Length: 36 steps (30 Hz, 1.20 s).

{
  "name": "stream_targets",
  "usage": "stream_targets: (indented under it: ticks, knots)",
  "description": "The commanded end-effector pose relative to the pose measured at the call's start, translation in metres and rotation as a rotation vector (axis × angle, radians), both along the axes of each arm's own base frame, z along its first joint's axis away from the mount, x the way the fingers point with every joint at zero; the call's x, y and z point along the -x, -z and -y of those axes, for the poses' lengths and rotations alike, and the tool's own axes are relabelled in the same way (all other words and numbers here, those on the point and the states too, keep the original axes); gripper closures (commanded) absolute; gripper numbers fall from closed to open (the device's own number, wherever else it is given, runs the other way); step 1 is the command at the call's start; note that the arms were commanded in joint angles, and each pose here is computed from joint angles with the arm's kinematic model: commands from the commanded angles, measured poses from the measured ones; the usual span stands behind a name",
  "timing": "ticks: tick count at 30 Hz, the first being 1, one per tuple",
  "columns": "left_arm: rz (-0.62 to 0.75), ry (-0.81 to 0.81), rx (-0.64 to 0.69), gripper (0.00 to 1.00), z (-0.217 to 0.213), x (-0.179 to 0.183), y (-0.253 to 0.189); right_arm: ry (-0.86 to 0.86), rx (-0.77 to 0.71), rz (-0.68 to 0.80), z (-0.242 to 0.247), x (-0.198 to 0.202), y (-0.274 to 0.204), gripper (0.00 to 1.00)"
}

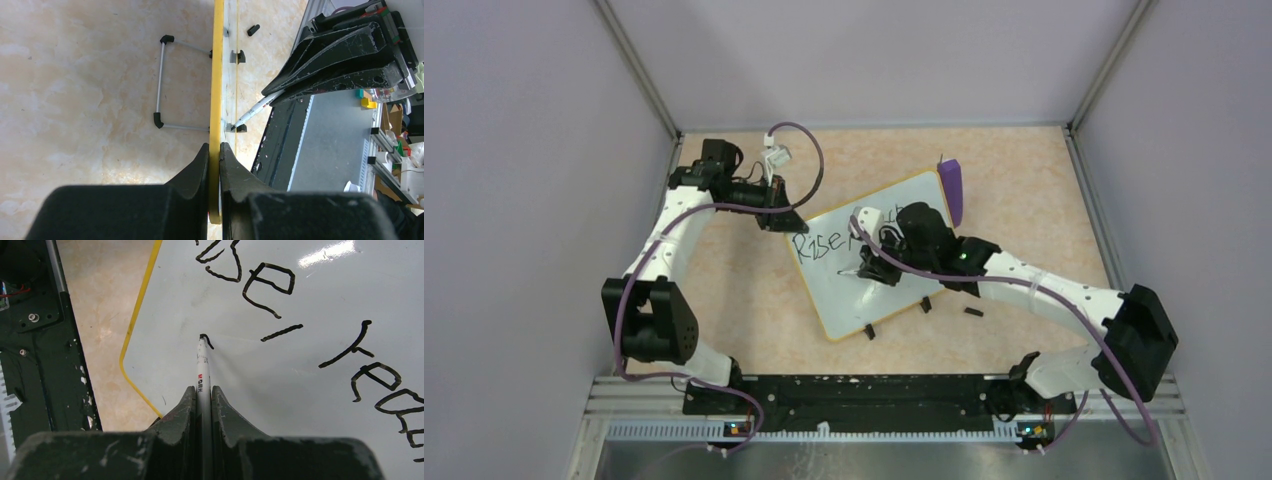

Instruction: Write a sentence on the whiteboard

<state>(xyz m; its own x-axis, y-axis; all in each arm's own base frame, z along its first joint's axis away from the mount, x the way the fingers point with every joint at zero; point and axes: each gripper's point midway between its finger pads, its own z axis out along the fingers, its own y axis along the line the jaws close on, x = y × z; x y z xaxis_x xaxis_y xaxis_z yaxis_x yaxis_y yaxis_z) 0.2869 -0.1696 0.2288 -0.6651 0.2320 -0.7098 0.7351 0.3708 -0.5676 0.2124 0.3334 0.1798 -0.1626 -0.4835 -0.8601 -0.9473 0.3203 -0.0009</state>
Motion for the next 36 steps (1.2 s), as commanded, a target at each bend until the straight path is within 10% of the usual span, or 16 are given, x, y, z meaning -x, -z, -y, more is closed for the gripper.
stream_targets:
  ticks: [1,36]
  knots:
    - [0.047,0.009,-0.01,1.0,-0.001,-0.006,0.001,-0.03,-0.009,0.038,-0.009,-0.002,-0.006,1.0]
    - [0.05,0.009,-0.016,1.0,-0.001,-0.004,0.002,-0.152,0.05,-0.073,-0.013,0.044,0.033,1.0]
